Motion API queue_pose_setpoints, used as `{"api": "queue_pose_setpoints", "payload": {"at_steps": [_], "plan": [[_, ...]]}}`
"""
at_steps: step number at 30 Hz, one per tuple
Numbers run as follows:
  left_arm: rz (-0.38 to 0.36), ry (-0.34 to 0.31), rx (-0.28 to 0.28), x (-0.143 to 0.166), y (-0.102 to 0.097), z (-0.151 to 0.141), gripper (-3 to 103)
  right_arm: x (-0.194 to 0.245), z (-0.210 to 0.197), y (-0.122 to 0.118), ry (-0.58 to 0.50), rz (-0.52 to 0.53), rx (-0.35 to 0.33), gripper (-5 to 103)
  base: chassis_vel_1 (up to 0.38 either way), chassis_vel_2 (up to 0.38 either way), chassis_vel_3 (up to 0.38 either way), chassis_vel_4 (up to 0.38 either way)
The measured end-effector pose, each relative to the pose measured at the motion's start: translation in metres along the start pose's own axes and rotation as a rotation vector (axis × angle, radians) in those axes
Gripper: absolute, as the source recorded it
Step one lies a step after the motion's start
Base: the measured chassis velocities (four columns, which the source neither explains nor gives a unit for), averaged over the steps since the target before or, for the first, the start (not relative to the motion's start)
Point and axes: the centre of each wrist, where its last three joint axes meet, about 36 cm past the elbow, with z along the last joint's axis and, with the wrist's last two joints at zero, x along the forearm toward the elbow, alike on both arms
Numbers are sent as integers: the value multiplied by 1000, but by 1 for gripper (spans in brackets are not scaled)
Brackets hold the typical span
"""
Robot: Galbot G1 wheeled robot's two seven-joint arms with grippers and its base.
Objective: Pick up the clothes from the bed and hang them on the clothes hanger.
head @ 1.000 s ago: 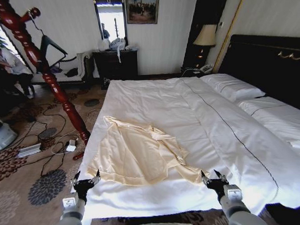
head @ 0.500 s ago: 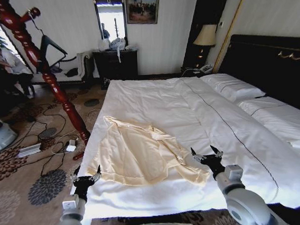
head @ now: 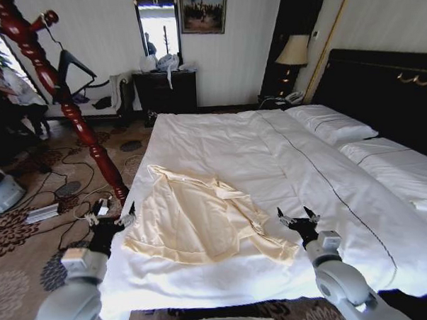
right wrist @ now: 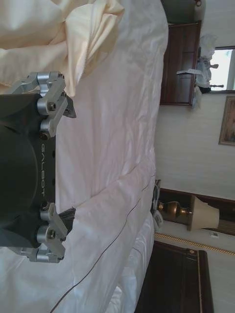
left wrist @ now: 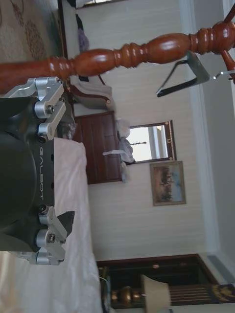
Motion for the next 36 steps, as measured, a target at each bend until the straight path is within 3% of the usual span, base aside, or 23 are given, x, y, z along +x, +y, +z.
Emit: {"api": "queue_pose_setpoints", "payload": {"at_steps": [3, 6, 12, 14, 15, 18, 20, 26, 31, 33, 36], "plan": [[24, -62, 32, -40, 8, -45, 100, 7, 6, 0, 19, 18, 15, 100, 0, 0, 0, 0], [18, -99, 19, -61, 21, -73, 100, 9, 8, -2, 29, 28, 20, 100, 0, 0, 0, 0], [-27, -58, -22, -111, 62, -127, 103, 13, 18, -5, 62, 64, 30, 100, 0, 0, 0, 0], [-52, -70, -1, -127, 72, -150, 97, 14, 21, -2, 74, 71, 24, 100, 0, 0, 0, 0], [-52, -70, -1, -127, 72, -150, 97, 14, 21, -2, 74, 71, 24, 100, 0, 0, 0, 0], [-90, -98, 62, -152, 79, -192, 95, 16, 23, -1, 82, 72, 26, 100, 0, 0, 0, 0], [-94, -108, 77, -160, 79, -203, 95, 16, 23, -1, 83, 72, 28, 100, 0, 0, 0, 0], [-160, -87, 135, -206, 80, -267, 93, 20, 24, -4, 88, 88, 34, 100, 0, 0, 0, 0], [-269, -14, 113, -236, 95, -315, 87, 25, 29, -4, 87, 97, 36, 100, 0, 0, 0, 0], [-302, 4, 115, -250, 101, -333, 93, 25, 30, -4, 83, 98, 37, 100, 0, 0, 0, 0], [-337, 19, 118, -265, 107, -346, 91, 25, 30, -3, 80, 100, 36, 100, 0, 0, 0, 0]]}}
